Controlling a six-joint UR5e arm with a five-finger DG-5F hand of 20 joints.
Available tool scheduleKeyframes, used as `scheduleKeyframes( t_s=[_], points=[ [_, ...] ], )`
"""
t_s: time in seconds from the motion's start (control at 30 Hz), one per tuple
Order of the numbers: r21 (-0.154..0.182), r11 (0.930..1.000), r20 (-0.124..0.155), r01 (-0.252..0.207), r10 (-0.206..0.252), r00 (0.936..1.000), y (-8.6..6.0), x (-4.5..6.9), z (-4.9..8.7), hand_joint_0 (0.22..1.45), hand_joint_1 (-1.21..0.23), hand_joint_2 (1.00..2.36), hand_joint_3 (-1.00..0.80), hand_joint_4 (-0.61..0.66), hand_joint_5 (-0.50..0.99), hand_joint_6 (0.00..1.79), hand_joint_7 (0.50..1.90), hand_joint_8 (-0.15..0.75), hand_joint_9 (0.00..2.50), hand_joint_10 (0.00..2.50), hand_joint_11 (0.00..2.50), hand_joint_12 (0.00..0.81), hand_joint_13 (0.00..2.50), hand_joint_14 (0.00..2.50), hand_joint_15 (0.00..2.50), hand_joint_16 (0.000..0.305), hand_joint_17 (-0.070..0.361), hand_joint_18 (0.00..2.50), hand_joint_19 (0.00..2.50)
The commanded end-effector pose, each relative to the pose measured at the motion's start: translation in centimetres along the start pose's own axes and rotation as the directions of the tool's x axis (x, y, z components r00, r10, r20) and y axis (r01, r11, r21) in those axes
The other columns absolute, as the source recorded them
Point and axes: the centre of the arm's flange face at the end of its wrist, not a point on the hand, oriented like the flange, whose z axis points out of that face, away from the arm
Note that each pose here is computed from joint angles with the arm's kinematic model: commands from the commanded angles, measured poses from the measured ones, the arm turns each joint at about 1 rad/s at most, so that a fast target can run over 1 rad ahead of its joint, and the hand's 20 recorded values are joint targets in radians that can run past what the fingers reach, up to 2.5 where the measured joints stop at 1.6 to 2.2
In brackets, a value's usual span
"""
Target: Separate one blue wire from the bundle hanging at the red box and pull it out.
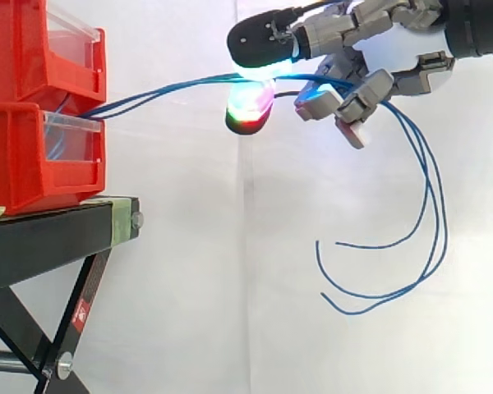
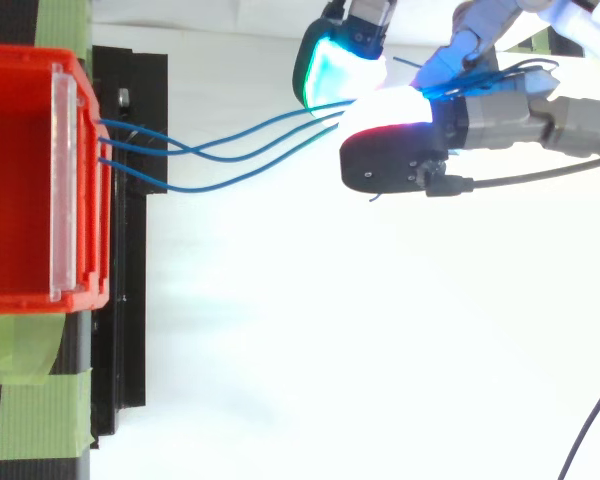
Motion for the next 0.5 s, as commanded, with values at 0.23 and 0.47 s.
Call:
scheduleKeyframes(
  t_s=[0.23,0.47],
  points=[
    [0.0,1.0,0.002,-0.001,0.001,1.0,-0.01,-0.02,0.01,0.63,-0.78,1.01,-0.32,0.1,-0.17,0.92,0.87,0.324,1.37,0.01,1.53,0.396,1.22,1.03,1.6,0.05,0.112,1.18,1.06],
    [0.0,1.0,0.002,-0.001,0.001,1.0,-0.01,-0.02,0.01,0.63,-0.86,1.01,-0.35,0.13,-0.17,0.93,0.85,0.321,1.34,0.01,1.52,0.401,1.21,1.02,1.61,0.05,0.112,1.16,1.06]
  ],
)
